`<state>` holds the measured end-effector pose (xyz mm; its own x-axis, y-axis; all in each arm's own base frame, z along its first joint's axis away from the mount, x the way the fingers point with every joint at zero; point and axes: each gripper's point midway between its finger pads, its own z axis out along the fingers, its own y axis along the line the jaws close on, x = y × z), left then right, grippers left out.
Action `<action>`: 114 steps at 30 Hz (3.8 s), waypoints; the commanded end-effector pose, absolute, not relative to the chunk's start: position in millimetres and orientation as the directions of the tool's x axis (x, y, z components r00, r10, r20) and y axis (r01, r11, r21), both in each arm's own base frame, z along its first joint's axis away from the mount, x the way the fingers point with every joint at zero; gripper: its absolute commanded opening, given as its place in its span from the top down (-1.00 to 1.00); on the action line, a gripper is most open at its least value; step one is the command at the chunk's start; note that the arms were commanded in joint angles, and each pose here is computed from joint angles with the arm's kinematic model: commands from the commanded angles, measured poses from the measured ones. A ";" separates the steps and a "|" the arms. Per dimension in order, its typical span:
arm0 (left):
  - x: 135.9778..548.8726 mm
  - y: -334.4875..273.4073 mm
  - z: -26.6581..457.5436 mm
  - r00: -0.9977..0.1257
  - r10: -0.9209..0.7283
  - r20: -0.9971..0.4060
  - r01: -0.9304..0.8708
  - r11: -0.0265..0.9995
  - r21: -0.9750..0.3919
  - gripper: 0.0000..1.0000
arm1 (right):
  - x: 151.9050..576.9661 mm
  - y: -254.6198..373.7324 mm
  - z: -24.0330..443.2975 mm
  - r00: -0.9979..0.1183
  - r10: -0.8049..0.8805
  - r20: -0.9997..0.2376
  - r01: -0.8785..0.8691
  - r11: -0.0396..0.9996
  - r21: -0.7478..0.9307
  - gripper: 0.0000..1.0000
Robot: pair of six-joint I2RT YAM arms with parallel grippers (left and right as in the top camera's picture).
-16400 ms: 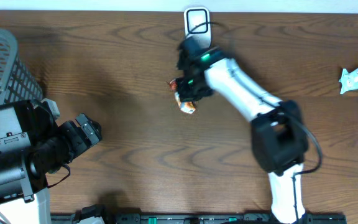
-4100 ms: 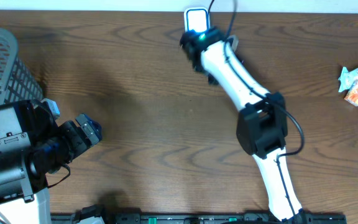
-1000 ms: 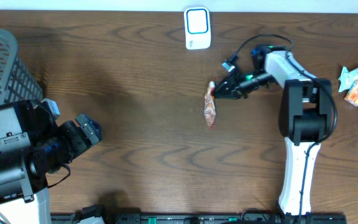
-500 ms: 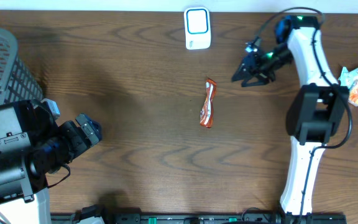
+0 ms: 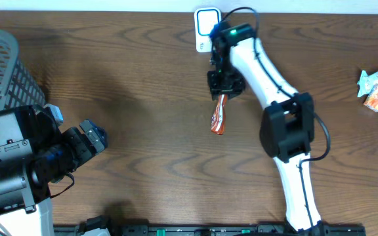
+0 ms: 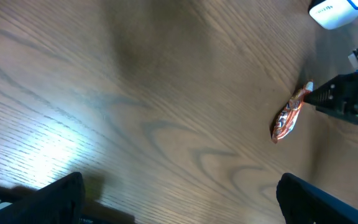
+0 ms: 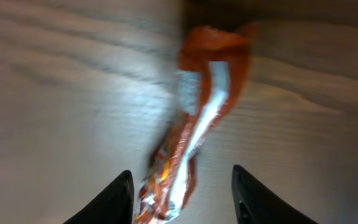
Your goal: Scan the item barcode
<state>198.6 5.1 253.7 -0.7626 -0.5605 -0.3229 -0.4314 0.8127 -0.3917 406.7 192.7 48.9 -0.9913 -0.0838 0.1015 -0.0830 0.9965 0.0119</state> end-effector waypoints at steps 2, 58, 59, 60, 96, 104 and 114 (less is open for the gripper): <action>199.1 3.1 255.7 -0.763 -0.560 -0.323 -0.425 0.811 -0.403 -0.96 | 421.0 169.7 57.7 -0.995 0.077 -0.062 0.090 0.965 -0.246 0.05; 199.1 3.1 255.7 -0.763 -0.560 -0.323 -0.425 0.811 -0.403 -0.96 | 422.0 100.1 11.8 -0.976 0.047 0.214 0.172 0.770 0.615 0.10; 199.1 3.1 255.7 -0.763 -0.560 -0.323 -0.425 0.811 -0.403 -0.96 | 422.3 97.3 22.8 -0.977 0.031 0.212 0.153 0.791 0.592 0.10; 199.1 3.1 255.7 -0.763 -0.560 -0.323 -0.425 0.811 -0.403 -0.96 | 422.1 97.4 31.6 -0.978 0.016 0.208 0.136 0.805 0.577 0.10; 199.1 3.1 255.7 -0.763 -0.560 -0.323 -0.425 0.811 -0.403 -0.96 | 377.0 187.8 -1.2 -0.977 -0.188 0.104 -0.204 0.966 -0.161 0.98; 199.1 3.1 255.7 -0.763 -0.560 -0.323 -0.425 0.811 -0.403 -0.96 | 458.9 222.3 80.9 -0.963 -0.157 -0.220 -0.151 0.987 -0.045 0.98; 199.1 3.1 255.7 -0.763 -0.560 -0.323 -0.425 0.811 -0.403 -0.96 | 576.0 257.6 170.4 -0.718 0.063 -0.693 -0.061 0.986 0.153 0.98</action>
<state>198.6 5.1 253.7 -0.7626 -0.5605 -0.3229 -0.4314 0.8127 -0.3917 561.6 263.2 160.3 -0.7626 -0.0198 -0.6465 -0.1375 0.9817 0.1321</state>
